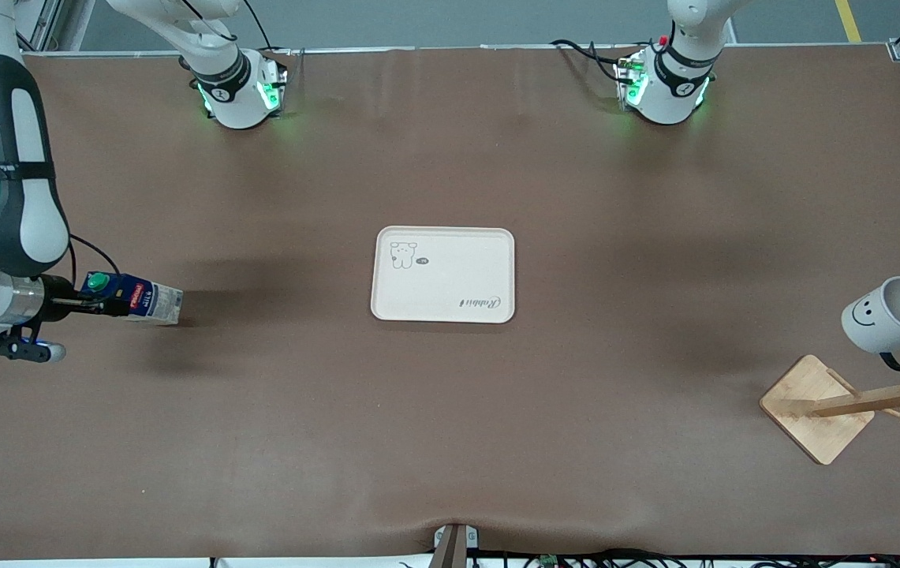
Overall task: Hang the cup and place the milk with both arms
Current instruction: 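Carry the milk carton off the tray with the right gripper, then hang the mug handle on the wooden stand peg with the left gripper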
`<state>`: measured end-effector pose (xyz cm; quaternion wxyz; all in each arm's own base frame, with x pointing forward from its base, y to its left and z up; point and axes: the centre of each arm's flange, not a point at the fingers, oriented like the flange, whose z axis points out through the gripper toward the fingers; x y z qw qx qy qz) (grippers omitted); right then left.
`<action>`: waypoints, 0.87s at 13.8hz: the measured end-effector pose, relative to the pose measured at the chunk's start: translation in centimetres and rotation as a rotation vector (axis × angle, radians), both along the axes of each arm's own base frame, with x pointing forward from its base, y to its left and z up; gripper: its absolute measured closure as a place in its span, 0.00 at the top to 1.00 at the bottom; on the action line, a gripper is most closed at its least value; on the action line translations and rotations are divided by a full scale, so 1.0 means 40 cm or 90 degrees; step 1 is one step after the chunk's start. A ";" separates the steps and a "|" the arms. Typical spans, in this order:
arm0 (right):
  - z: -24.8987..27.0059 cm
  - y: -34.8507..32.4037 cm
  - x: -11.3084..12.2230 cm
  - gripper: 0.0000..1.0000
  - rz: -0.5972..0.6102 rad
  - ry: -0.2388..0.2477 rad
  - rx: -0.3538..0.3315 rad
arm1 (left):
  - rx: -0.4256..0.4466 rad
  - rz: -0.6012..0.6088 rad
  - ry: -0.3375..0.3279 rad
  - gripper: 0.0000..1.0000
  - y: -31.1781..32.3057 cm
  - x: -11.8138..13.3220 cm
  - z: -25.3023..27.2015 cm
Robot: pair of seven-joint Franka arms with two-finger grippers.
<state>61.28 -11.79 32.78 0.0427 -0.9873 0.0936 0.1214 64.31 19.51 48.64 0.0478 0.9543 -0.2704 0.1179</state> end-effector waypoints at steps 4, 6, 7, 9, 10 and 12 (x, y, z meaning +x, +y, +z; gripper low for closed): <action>-0.030 -0.013 -0.012 0.65 -0.009 -0.003 0.004 | -0.001 -0.008 -0.011 0.06 0.035 0.020 -0.006; -0.042 -0.018 -0.018 0.65 -0.012 -0.003 0.004 | -0.002 -0.008 -0.013 0.06 0.038 0.025 -0.007; -0.042 -0.018 -0.018 0.65 -0.012 -0.003 0.004 | -0.003 -0.008 -0.014 0.06 0.040 0.028 -0.007; -0.044 -0.019 -0.018 0.80 -0.012 -0.006 0.003 | -0.003 -0.007 -0.017 0.12 0.044 0.033 -0.006; -0.044 -0.018 -0.018 0.89 -0.012 -0.005 0.004 | -0.003 -0.007 -0.018 0.22 0.045 0.035 -0.004; -0.044 -0.018 -0.017 0.93 -0.012 -0.006 0.004 | -0.003 -0.005 -0.021 0.44 0.045 0.038 0.003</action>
